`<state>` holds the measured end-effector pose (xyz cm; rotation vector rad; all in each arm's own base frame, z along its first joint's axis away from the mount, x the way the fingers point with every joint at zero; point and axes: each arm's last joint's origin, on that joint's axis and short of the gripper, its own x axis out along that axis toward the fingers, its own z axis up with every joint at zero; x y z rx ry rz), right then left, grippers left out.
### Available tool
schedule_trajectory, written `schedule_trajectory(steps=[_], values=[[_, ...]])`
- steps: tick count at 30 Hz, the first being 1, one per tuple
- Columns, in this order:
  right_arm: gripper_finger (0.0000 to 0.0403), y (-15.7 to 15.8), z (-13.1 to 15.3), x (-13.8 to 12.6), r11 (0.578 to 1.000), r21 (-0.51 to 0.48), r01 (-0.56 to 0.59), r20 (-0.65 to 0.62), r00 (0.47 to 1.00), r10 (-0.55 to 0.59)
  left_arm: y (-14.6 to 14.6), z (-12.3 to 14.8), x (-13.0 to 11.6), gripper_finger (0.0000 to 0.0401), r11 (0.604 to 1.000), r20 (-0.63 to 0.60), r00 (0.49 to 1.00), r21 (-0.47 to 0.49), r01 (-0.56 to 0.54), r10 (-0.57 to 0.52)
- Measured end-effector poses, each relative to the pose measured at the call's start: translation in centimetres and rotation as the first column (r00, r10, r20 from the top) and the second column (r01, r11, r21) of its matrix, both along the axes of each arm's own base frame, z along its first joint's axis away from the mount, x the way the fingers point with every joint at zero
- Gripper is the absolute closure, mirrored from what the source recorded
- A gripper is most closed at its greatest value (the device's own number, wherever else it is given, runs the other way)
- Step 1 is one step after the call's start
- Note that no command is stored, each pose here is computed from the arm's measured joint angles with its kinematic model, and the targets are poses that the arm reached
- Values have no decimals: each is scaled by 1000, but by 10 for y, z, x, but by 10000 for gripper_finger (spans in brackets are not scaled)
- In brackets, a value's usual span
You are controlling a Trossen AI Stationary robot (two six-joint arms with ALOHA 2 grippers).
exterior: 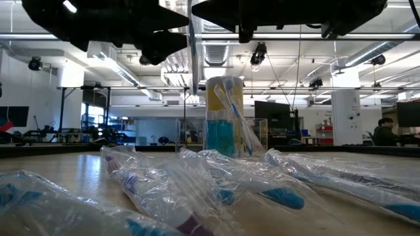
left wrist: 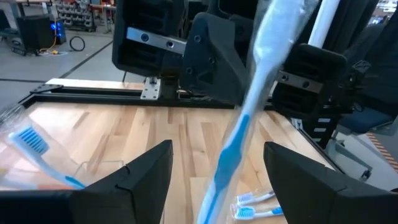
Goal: Pick & Place toothbrushing station
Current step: Put the blue toothbrush into the transparent organizer
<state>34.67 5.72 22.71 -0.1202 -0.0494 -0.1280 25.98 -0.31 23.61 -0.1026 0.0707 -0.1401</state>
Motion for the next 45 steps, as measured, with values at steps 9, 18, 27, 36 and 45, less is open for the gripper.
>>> schedule_trajectory(steps=[9, 18, 27, 36, 45], values=[[394, 0, -2, 0, 1000, -1, -1, -16, 1000, 1, -2, 7, 9, 146, 1000, 16, 1000, 8, 21, -21], [394, 0, -2, 0, 1000, 2, -1, -15, 1000, 1, -6, 7, 11, 254, 999, 14, 999, 9, 38, -38], [394, 0, -1, 0, 1000, 2, -2, -14, 1000, 2, -9, 8, 11, 378, 997, 29, 997, 36, 69, -70], [373, 2, 15, -10, 999, 47, -15, -3, 1000, 15, -11, 9, 9, 378, 996, 21, 996, 19, 88, -88], [324, -1, 46, -52, 992, 129, -5, -211, 977, 32, -9, 29, -28, 378, 996, 47, 997, 74, 56, -60]])
